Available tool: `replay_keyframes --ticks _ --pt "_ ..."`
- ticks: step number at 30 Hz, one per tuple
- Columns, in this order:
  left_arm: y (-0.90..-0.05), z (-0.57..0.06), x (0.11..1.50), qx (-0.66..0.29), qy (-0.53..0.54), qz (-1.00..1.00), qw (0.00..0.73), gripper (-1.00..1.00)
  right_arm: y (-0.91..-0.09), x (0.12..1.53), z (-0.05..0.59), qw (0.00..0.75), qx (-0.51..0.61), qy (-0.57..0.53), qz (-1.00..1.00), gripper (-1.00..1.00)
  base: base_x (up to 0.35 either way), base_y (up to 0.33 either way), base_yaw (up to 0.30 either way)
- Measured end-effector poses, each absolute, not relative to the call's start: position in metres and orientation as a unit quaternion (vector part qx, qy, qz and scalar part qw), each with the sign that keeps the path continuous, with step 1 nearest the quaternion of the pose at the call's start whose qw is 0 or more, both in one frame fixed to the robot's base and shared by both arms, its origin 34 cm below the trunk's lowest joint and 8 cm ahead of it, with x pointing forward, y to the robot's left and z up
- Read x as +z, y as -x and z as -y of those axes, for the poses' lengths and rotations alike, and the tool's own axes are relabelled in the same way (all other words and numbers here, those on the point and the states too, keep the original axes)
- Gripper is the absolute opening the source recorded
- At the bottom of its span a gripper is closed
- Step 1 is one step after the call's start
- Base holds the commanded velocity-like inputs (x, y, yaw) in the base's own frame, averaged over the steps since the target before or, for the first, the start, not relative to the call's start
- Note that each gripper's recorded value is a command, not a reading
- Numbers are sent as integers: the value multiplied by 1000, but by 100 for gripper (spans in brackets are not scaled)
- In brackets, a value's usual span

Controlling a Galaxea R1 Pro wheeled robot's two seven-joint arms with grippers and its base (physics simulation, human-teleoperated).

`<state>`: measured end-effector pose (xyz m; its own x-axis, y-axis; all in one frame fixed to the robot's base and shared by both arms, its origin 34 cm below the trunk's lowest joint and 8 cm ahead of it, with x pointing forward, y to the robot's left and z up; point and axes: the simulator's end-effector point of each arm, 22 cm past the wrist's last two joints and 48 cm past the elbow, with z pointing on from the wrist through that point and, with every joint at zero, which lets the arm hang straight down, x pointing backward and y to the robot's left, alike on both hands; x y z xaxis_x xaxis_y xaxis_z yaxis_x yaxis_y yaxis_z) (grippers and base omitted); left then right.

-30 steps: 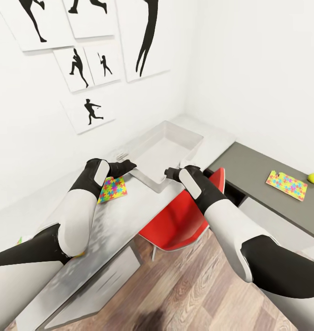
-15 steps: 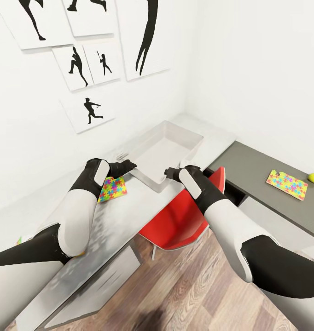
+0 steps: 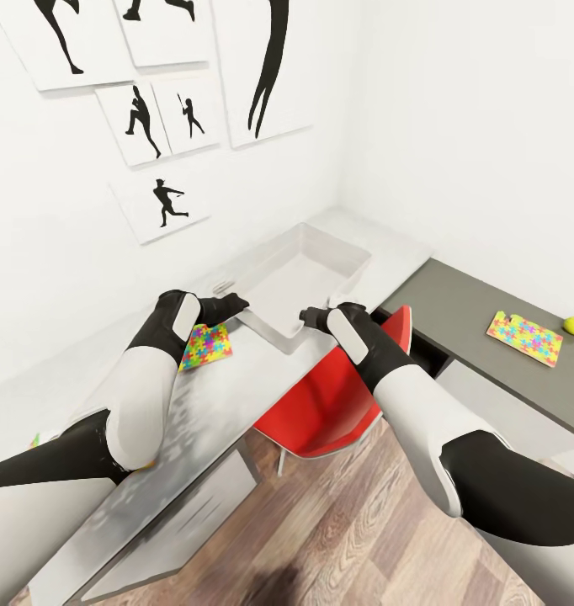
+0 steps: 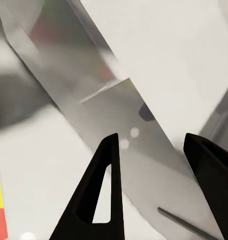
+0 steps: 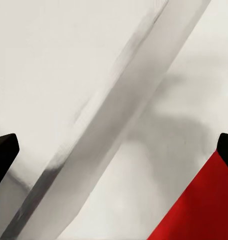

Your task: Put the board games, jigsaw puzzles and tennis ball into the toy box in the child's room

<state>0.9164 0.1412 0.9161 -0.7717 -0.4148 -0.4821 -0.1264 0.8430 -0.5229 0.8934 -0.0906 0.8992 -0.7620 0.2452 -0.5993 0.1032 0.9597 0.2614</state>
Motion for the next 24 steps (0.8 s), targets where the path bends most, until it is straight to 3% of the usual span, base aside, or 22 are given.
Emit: replay_keyframes --ticks 14,15,24 --pt "-917 -138 919 -250 156 -906 303 -100 -893 899 90 331 107 -93 -933 100 0 0 0" --pt "-917 -138 919 -250 156 -906 303 100 -893 899 90 331 107 -93 -933 100 0 0 0" --pt "-918 -136 920 -256 160 -904 303 100 -893 899 90 330 107 -92 -933 100 0 0 0"
